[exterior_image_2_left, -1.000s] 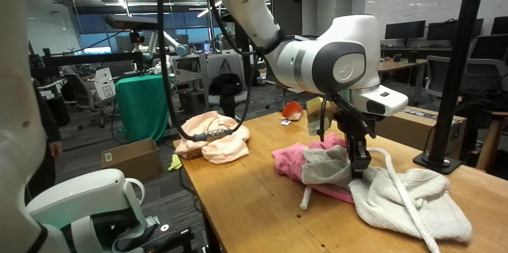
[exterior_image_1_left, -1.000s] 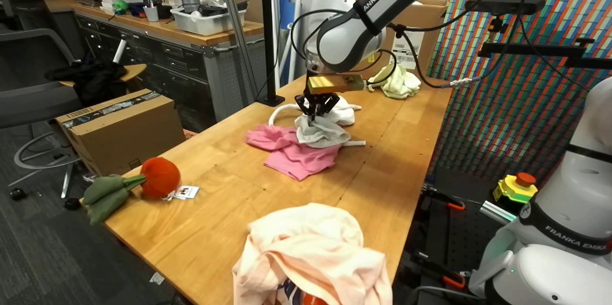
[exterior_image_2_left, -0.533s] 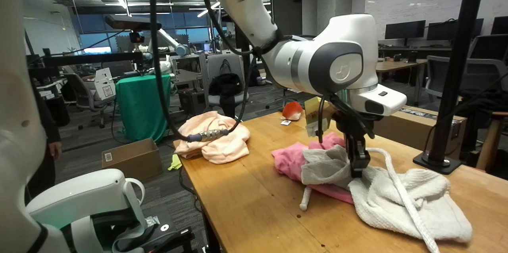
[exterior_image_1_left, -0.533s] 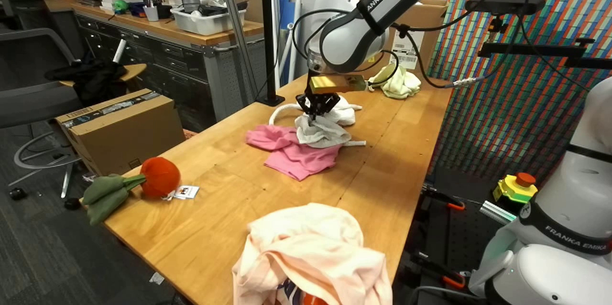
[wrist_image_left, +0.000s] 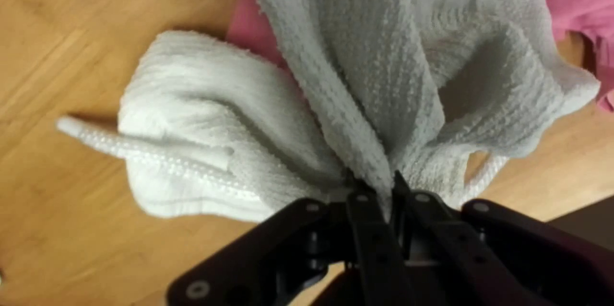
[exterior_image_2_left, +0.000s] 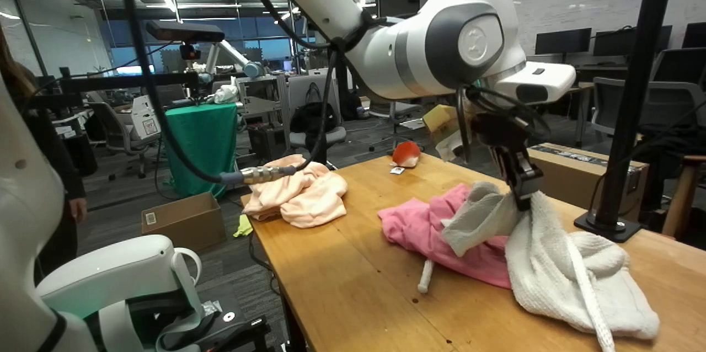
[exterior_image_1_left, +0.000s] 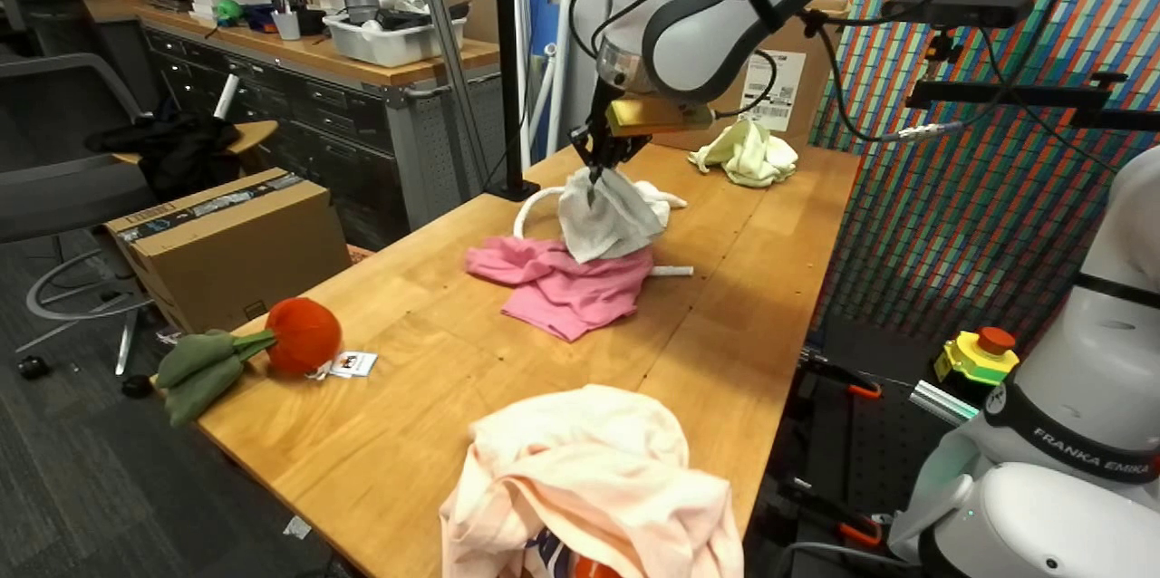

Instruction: Pick up the cloths and put them around the table.

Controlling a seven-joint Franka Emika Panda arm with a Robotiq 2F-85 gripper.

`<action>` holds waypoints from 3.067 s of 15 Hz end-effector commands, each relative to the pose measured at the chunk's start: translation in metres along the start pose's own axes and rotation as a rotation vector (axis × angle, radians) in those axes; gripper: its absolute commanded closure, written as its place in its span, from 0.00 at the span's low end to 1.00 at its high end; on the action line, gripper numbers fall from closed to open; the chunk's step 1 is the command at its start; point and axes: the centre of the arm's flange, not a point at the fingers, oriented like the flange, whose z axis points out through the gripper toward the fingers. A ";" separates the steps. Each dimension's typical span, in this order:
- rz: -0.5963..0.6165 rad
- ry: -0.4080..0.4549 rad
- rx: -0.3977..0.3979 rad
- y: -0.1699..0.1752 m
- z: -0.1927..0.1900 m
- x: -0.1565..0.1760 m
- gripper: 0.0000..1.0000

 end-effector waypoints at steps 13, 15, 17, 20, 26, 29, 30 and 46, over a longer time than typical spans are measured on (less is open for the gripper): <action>0.001 0.380 -0.113 0.041 -0.169 0.048 0.94; 0.004 0.383 -0.130 0.044 -0.170 0.055 0.94; 0.012 0.386 -0.146 0.048 -0.171 0.061 0.94; 0.014 0.385 -0.169 0.054 -0.169 0.070 0.94; -0.057 0.287 -0.201 0.054 -0.160 0.105 0.94; -0.097 0.249 -0.220 0.057 -0.156 0.131 0.94; -0.112 0.247 -0.227 0.058 -0.155 0.142 0.94; -0.331 0.249 -0.196 0.072 -0.096 0.270 0.94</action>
